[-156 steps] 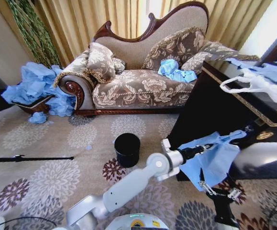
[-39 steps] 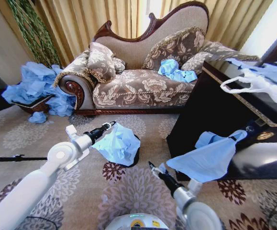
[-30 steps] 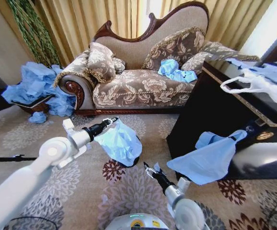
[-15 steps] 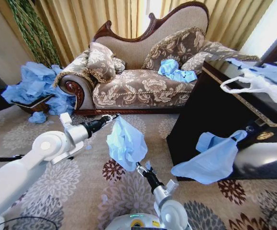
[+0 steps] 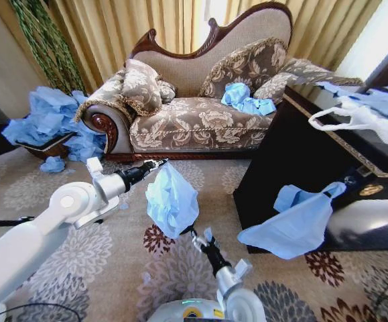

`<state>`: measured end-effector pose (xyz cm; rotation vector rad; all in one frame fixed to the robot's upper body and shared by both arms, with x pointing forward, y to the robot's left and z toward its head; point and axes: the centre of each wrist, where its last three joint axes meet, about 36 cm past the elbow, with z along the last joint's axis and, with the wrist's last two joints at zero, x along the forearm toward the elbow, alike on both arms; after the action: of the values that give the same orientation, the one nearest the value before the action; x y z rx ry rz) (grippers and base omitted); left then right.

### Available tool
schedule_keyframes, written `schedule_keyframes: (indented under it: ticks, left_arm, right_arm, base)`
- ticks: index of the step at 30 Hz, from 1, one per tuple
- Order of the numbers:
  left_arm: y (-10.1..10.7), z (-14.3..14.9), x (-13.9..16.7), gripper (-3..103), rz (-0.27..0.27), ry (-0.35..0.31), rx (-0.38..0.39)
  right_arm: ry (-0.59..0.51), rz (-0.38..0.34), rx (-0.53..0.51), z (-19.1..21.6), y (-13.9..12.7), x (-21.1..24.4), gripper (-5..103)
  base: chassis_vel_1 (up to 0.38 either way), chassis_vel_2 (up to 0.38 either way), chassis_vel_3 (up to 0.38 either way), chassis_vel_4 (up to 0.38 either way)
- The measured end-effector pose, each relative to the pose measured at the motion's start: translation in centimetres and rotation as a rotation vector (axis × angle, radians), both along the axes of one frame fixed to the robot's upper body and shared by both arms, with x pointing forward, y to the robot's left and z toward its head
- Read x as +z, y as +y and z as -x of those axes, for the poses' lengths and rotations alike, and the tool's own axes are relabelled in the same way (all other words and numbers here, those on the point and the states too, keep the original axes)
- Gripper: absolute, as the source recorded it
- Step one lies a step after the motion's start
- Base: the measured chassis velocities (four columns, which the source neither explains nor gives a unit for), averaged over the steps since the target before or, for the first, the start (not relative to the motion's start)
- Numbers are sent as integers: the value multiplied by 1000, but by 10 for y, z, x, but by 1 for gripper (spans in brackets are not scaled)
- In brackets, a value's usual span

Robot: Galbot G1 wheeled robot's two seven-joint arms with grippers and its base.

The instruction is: Place a garbage bag over the trash bin.

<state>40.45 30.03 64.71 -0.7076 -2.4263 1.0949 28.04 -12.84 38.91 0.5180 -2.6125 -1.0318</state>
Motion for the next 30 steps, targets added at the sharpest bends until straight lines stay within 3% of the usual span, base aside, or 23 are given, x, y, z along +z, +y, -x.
schedule_keyframes:
  ticks: [4, 10, 26, 29, 30]
  left_arm:
    - [0, -5, 0, 0, 14, 3, 24]
    - [3, -16, 5, 0, 45, 0, 51]
    - [8, -22, 8, 0, 50, 14, 54]
    - [13, -28, 9, 0, 50, 15, 70]
    - [13, -28, 9, 0, 50, 15, 70]
  right_arm:
    - [-10, 47, 49, 11, -4, -9, 100]
    - [-27, 145, 84, 25, 11, -45, 100]
    - [-105, 99, 89, -16, 49, -36, 100]
    - [-122, 260, 151, -23, 32, -55, 100]
    - [-122, 260, 151, -23, 32, -55, 100]
  base:
    - [0, 0, 0, 0]
    - [0, 0, 0, 0]
    - [0, 0, 0, 0]
    - [0, 0, 0, 0]
    - [0, 0, 0, 0]
